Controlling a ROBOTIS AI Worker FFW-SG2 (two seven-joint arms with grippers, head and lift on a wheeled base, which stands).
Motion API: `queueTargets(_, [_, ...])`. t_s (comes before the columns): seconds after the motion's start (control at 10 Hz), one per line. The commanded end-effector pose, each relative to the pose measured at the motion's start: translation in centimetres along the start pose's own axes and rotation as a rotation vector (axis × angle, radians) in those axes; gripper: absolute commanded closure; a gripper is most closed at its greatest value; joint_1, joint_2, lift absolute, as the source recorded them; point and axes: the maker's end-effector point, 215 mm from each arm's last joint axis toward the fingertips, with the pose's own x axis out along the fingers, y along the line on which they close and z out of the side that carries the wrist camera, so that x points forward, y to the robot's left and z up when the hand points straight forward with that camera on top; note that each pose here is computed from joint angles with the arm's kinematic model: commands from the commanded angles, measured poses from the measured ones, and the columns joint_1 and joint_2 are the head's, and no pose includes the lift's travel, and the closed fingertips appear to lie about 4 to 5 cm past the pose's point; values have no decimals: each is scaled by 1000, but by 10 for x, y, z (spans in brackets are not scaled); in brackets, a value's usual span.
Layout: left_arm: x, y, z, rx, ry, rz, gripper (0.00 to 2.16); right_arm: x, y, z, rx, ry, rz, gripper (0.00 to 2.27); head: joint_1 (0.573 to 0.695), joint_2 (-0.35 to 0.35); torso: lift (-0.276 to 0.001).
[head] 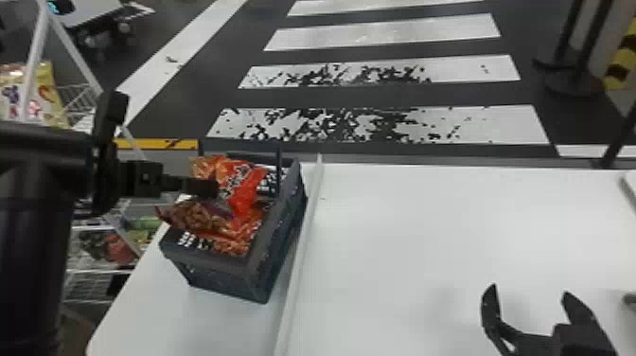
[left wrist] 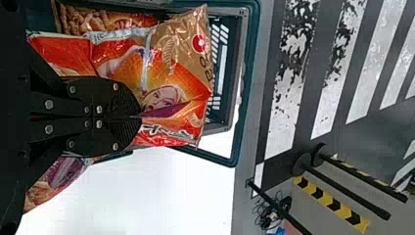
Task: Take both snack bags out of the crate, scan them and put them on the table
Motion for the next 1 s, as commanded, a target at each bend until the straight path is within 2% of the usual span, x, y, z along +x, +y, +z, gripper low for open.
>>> queueTargets(0.0, [-16, -8, 5, 24, -41, -8, 2142, 0, 3, 1, 2, -2, 5, 97, 695, 246, -92])
queueTargets(0.1, [-20, -10, 3, 32, -45, -12, 2142, 0, 3, 0, 1, 1, 5, 97, 695, 250, -92])
queueTargets(0.3, [-26, -11, -16, 19, -45, -26, 2142, 0, 4, -3, 0, 6, 7, 97, 695, 253, -92])
queueTargets(0.4, [-25, -25, -12, 30, -72, -54, 2142, 1, 5, -2, 0, 2, 8, 97, 695, 258, -92])
queueTargets(0.6, [-9, -64, -7, 61, -119, -94, 2142, 0, 10, -2, 1, 4, 16, 97, 695, 241, -92])
queueTargets(0.8, [15, -100, -5, 64, -146, -129, 2142, -3, 6, -1, 4, -3, 8, 97, 695, 203, -92])
queueTargets(0.9, [29, -117, -11, 62, -142, -144, 2142, -3, 4, 0, 4, -5, 5, 97, 695, 173, -92])
